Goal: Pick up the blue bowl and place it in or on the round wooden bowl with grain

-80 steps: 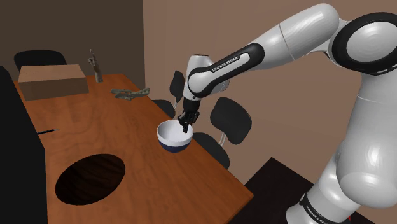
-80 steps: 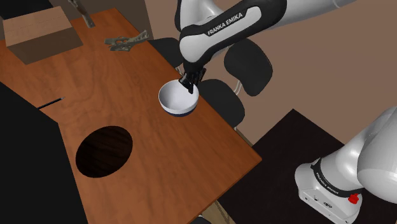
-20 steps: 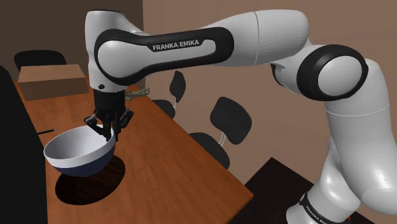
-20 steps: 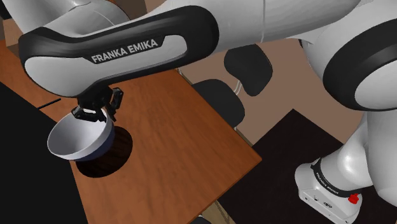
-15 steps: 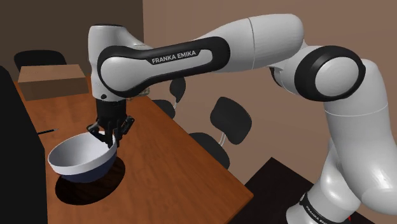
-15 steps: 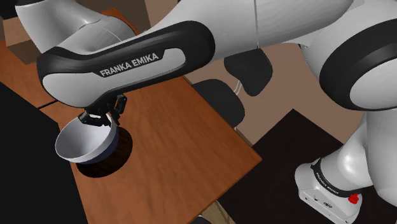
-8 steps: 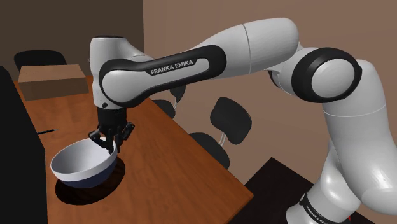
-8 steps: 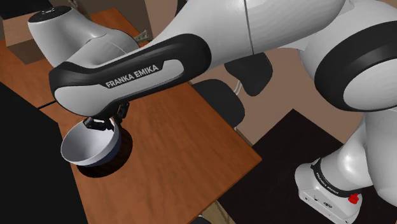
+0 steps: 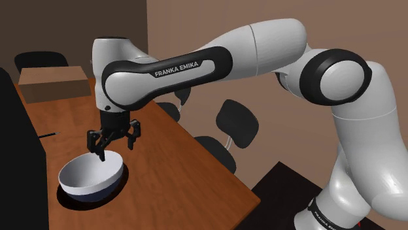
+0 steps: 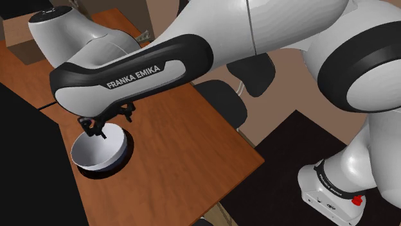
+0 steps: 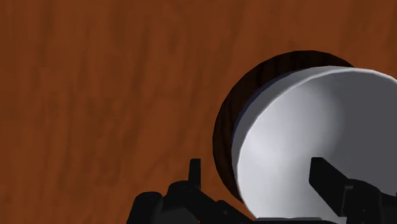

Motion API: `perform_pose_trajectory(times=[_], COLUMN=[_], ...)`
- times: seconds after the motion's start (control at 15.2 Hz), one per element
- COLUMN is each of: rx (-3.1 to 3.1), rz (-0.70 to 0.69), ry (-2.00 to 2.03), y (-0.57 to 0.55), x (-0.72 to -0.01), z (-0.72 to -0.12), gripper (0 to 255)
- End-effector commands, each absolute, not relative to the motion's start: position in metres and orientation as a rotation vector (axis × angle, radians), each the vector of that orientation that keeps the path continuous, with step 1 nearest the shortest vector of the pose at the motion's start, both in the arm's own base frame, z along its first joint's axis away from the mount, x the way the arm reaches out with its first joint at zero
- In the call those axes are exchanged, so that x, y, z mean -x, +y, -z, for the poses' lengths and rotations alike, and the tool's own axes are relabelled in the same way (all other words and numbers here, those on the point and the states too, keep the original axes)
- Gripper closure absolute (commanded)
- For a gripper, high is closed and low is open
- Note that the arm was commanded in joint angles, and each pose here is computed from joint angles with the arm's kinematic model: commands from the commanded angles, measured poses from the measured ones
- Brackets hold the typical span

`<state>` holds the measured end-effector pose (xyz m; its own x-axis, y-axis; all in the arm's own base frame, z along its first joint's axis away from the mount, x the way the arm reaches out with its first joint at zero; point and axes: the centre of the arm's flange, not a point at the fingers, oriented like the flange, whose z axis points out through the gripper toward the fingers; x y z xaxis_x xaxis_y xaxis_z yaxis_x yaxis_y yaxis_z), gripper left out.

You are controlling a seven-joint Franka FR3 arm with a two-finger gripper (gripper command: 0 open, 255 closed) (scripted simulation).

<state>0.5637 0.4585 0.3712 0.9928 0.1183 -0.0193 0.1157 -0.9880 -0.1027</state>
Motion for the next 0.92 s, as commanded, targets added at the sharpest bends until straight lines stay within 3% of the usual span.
perform_pose_trajectory(times=[0.0, 0.33, 0.86], rx=[3.034, 3.034, 3.034], rz=[-0.039, -0.039, -0.039], ry=[-0.179, -0.179, -0.179], y=[0.458, 0.453, 0.453], x=[-0.564, -0.565, -0.565], z=[-0.371, -0.421, -0.421], gripper=[0, 0, 0])
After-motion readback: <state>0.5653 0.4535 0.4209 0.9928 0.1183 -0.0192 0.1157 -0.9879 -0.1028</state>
